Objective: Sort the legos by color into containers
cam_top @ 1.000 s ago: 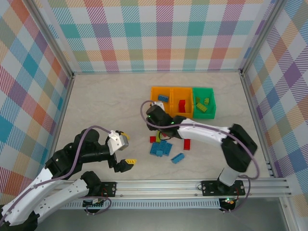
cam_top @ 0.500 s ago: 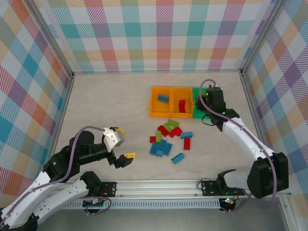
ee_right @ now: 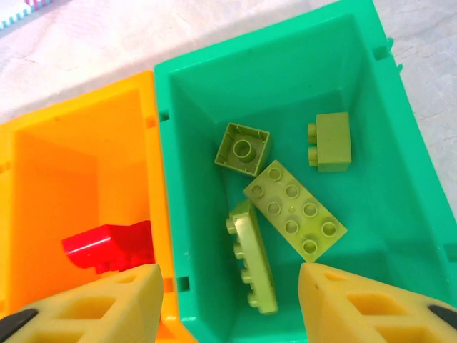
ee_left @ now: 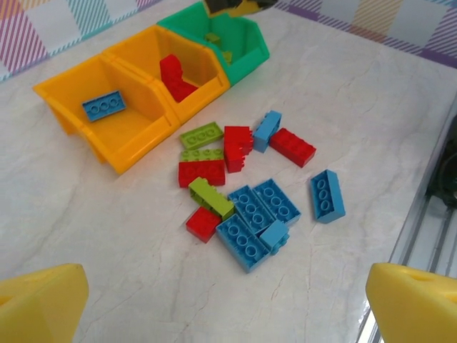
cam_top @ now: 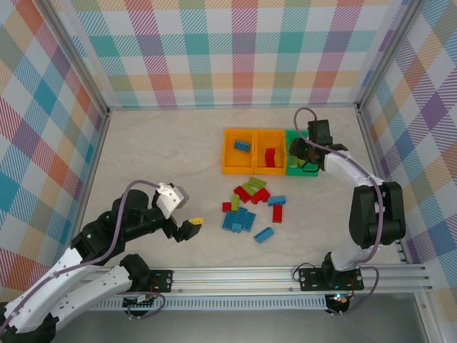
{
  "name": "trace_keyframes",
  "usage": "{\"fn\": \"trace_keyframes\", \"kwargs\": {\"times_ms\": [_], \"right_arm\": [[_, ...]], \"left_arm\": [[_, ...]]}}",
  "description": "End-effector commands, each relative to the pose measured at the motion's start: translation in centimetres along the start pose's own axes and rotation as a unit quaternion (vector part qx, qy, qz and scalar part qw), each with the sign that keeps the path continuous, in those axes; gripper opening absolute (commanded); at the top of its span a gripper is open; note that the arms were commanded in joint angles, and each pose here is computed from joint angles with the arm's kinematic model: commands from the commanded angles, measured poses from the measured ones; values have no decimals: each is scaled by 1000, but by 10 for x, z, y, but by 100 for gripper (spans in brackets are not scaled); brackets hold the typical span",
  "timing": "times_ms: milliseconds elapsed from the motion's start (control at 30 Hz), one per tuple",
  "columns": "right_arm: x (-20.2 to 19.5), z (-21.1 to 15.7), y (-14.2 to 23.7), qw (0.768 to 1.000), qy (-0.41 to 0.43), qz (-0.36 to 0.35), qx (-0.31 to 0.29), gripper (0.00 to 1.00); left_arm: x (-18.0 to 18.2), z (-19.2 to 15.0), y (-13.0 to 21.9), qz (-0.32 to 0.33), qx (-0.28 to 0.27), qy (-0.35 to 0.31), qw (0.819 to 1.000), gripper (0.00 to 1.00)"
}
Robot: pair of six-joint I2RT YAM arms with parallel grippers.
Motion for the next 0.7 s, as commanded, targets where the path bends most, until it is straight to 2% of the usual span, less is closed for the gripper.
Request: {"fn": "trace_keyframes", "kwargs": {"times_ms": [0,100,167,233,300,400,500,667], "right_arm": [[9,9,32,999,-6,34,-18,57],[28,-7,58,993,-16,113,10,58],[47,-24,78,981,-12,192,30,61],[62,-44,97,972,-9,233,40,62],[79,-68,116,966,21,249,60,64],[95,-102,137,962,71,244,101,65],[100,-132,153,956,97,241,139,67],[97,-166,167,948,94,250,175,71]], "left_arm": [[5,5,1,21,3,17,1000,100],[10,0,-7,39,27,36,998,100],[14,-1,-15,54,50,57,996,100],[19,-2,-24,74,76,80,991,100],[30,3,-33,120,95,130,980,100],[41,9,-55,169,95,210,958,100],[45,3,-89,183,93,282,937,98],[50,-23,-132,207,115,357,904,90]]}}
Point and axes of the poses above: each hand's point on the last joint's axis, 136 mm out from that joint toward the fingers, its own y axis back along the fingers, its own x axis along the line the jaws close on, z = x × y, the point moved 4 cm from there along y, back along the fingers, and after that the axes turned 4 degrees about y, right-handed, at the moved point
